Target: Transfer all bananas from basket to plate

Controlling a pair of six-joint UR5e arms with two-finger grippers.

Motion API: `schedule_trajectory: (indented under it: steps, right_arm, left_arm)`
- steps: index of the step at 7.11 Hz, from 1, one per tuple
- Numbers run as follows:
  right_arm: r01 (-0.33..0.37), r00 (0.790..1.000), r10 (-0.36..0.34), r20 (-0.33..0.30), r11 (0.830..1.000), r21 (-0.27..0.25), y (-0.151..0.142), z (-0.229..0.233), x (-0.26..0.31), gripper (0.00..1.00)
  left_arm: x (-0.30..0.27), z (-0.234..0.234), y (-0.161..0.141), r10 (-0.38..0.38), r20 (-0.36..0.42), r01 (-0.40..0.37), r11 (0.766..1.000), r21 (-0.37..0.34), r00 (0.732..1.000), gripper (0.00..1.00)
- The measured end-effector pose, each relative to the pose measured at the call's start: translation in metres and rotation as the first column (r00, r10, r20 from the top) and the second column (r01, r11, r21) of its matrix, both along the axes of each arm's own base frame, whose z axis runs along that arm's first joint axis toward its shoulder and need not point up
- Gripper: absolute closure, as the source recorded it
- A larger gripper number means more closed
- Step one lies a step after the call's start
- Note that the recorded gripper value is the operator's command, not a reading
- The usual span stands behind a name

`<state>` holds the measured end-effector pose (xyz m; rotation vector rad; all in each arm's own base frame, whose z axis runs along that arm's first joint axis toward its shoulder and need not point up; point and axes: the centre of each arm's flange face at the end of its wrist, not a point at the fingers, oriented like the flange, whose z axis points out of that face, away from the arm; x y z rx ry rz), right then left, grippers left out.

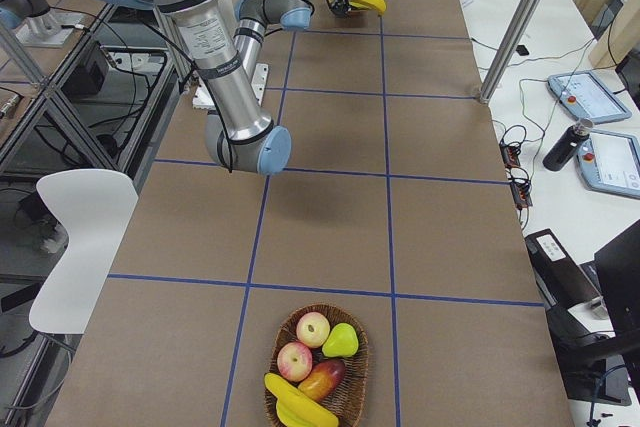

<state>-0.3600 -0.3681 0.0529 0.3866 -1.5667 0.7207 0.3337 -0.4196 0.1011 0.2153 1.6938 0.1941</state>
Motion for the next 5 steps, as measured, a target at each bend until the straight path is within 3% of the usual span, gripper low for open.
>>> schedule_trajectory:
  steps: [3, 5]
  right_arm:
    - [0.007, 0.994, -0.013, -0.106, 0.998, -0.058, -0.045, 0.046, 0.05, 0.0]
    - [0.025, 0.966, -0.062, -0.252, 0.989, -0.145, -0.078, 0.08, 0.092, 0.0]
  left_arm:
    - [-0.037, 0.082, -0.015, -0.065, 0.103, 0.067, 0.998, -0.016, 0.993, 1.0]
    - [-0.104, 0.166, -0.031, -0.157, 0.21, 0.153, 0.988, 0.039, 0.965, 1.0]
